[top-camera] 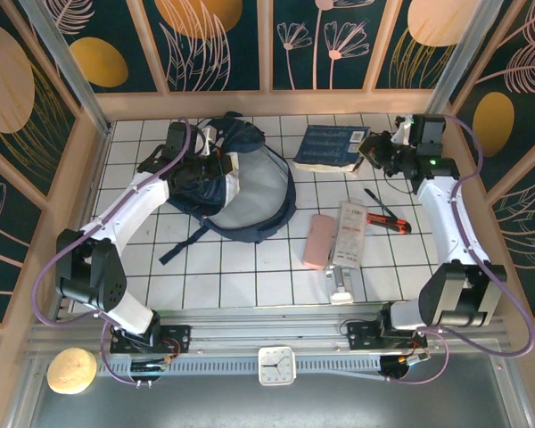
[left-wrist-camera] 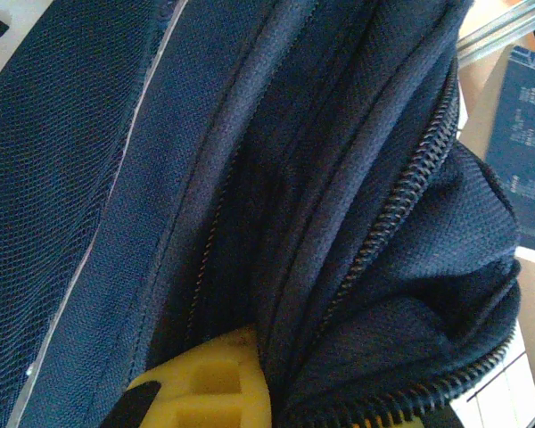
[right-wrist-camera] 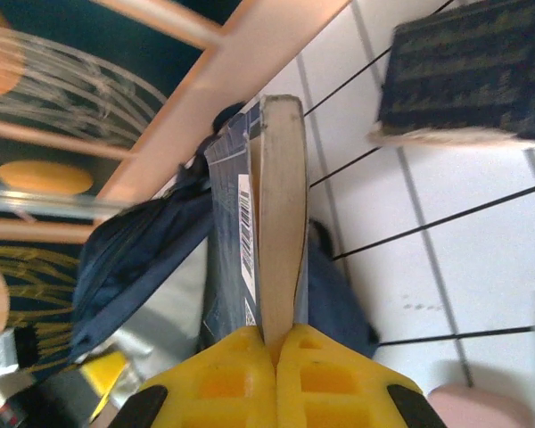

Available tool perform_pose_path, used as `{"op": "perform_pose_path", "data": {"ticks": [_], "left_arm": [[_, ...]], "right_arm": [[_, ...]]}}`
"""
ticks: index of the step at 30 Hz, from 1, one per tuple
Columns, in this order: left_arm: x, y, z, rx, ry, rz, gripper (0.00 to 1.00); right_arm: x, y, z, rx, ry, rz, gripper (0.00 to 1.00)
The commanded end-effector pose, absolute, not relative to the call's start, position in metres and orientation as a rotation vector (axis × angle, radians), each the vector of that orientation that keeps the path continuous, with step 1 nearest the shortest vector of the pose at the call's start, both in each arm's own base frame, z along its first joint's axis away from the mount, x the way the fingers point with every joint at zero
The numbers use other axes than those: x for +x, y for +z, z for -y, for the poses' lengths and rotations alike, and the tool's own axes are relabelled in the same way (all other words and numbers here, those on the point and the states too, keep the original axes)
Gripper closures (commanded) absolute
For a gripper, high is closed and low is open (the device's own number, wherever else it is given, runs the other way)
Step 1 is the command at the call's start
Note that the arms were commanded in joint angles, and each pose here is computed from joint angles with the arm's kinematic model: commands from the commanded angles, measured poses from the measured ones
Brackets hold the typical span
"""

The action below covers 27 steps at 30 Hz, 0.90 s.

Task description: Pack the student bag

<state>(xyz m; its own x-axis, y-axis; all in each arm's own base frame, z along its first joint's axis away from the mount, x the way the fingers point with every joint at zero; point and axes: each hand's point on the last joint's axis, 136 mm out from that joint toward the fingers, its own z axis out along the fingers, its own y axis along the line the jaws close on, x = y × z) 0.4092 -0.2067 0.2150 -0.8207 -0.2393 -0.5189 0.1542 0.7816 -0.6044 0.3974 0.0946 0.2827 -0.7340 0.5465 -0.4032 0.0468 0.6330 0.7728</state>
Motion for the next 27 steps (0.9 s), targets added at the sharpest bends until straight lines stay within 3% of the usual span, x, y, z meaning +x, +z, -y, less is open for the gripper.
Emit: {"op": "perform_pose_path", "data": {"ticks": [1,9,19,26,27], "left_arm": [[0.425,0.257,0.215,-0.048,-0.913,-2.255,1.00],[0.423,0.276,0.226,-0.008,-0.927,-2.256,1.00],[0.407,0.278,0.232,0.021,-0.952,-2.274,1.00],[0.407,0.277,0.237,0.035,-0.966,-2.274,1.00],[0.408,0.275,0.237,0.036,-0.961,-2.279,1.00]], "right_arm": [[0.384,0.293,-0.135,0.408,1.179,-2.241,1.00],[0.381,0.250,-0.208,0.379,1.326,-2.296,1.00],[0.451,0.191,-0.274,0.423,1.419,-2.276,1.00],[0.467,0.158,-0.354,0.389,1.519,-2.264,1.00],[0.464,0.155,-0.366,0.366,1.541,-2.300,0.92]]}}
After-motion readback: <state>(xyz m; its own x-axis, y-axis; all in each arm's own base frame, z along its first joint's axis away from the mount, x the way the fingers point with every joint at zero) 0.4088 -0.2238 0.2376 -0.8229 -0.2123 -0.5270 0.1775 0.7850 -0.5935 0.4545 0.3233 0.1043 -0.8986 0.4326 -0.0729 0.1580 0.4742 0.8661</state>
